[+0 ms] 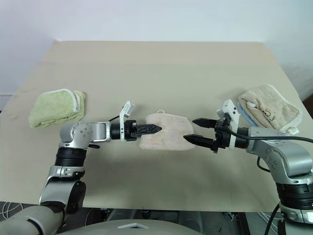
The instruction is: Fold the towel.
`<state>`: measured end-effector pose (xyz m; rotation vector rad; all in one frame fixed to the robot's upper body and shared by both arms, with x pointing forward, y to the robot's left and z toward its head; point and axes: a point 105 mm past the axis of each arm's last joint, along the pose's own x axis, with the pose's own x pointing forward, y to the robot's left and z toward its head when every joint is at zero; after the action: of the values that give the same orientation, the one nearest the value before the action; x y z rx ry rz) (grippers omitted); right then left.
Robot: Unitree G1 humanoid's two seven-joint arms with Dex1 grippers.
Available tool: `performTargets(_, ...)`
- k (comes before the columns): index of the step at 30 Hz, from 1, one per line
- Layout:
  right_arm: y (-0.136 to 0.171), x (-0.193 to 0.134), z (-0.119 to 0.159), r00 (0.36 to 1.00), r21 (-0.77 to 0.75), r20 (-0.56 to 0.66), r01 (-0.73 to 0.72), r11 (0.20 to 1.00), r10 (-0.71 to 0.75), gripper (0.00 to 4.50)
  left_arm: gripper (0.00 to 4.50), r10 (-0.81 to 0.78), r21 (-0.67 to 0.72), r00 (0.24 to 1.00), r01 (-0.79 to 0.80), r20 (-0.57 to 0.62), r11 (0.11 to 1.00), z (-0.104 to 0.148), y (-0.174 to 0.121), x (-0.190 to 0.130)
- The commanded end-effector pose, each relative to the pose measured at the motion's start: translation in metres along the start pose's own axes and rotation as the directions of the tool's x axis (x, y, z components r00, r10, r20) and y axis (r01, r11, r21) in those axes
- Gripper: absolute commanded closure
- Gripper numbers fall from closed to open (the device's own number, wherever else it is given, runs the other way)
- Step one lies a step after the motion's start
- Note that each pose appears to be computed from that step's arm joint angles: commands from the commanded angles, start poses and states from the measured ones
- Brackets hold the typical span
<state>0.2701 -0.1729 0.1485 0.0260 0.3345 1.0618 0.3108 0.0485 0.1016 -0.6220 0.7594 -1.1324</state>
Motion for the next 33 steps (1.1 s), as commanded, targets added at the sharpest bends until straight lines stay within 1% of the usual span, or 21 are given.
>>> performTargets(1, 0.008, 0.0, 0.007, 1.0, -0.038, 0.017, -0.024, 0.999, 0.024, 0.0, 0.03, -0.029, -0.021, 0.999, 0.028, -0.037, 0.999, -0.008, -0.002, 0.007)
performTargets(5, 0.008, -0.002, 0.005, 1.0, -0.039, 0.008, -0.023, 0.999, 0.024, 0.0, 0.03, 0.01, -0.016, 1.0, -0.01, -0.023, 1.0, -0.006, 0.006, 0.003)
performTargets(8, 0.008, -0.003, 0.005, 1.0, -0.041, 0.007, -0.023, 0.999, 0.023, 0.0, 0.61, 0.052, -0.013, 0.998, -0.053, -0.031, 0.999, -0.008, 0.015, 0.001)
performTargets(15, 0.008, -0.003, 0.008, 1.0, -0.049, 0.009, -0.024, 0.998, 0.025, 0.0, 2.97, 0.097, -0.003, 0.992, -0.098, -0.075, 0.995, -0.015, 0.025, -0.003)
performTargets(16, 0.008, -0.003, 0.008, 1.0, -0.05, 0.009, -0.025, 0.998, 0.026, 0.0, 3.39, 0.101, -0.001, 0.992, -0.102, -0.079, 0.995, -0.015, 0.026, -0.003)
performTargets(19, 0.008, -0.003, 0.008, 1.0, -0.052, 0.008, -0.026, 0.998, 0.026, 0.0, 4.29, 0.107, 0.001, 0.99, -0.108, -0.09, 0.994, -0.018, 0.028, -0.003)
performTargets(20, 0.008, -0.003, 0.008, 1.0, -0.052, 0.008, -0.026, 0.998, 0.026, 0.0, 4.48, 0.108, 0.002, 0.99, -0.108, -0.092, 0.994, -0.018, 0.028, -0.003)
performTargets(22, 0.008, -0.003, 0.008, 1.0, -0.053, 0.007, -0.025, 0.998, 0.026, 0.0, 4.48, 0.111, 0.006, 0.99, -0.111, -0.09, 0.994, -0.019, 0.028, -0.004)
performTargets(24, 0.008, -0.003, 0.008, 1.0, -0.054, 0.005, -0.026, 0.998, 0.027, 0.0, 4.48, 0.119, 0.016, 0.991, -0.118, -0.064, 0.993, -0.014, 0.028, -0.005)
performTargets(27, 0.009, -0.002, 0.009, 0.999, -0.053, 0.006, -0.038, 0.998, 0.038, 0.0, 4.48, 0.16, 0.05, 0.986, -0.162, 0.035, 0.986, 0.01, 0.031, -0.01)
performTargets(29, 0.01, -0.001, 0.009, 0.999, -0.052, 0.003, -0.049, 0.997, 0.049, 0.0, 4.48, 0.19, 0.069, 0.976, -0.198, 0.11, 0.978, 0.03, 0.033, -0.017)
performTargets(33, 0.009, 0.0, 0.008, 0.999, -0.05, -0.001, -0.054, 0.997, 0.054, 0.0, 4.48, 0.195, 0.076, 0.956, -0.216, 0.219, 0.974, 0.063, 0.028, -0.035)
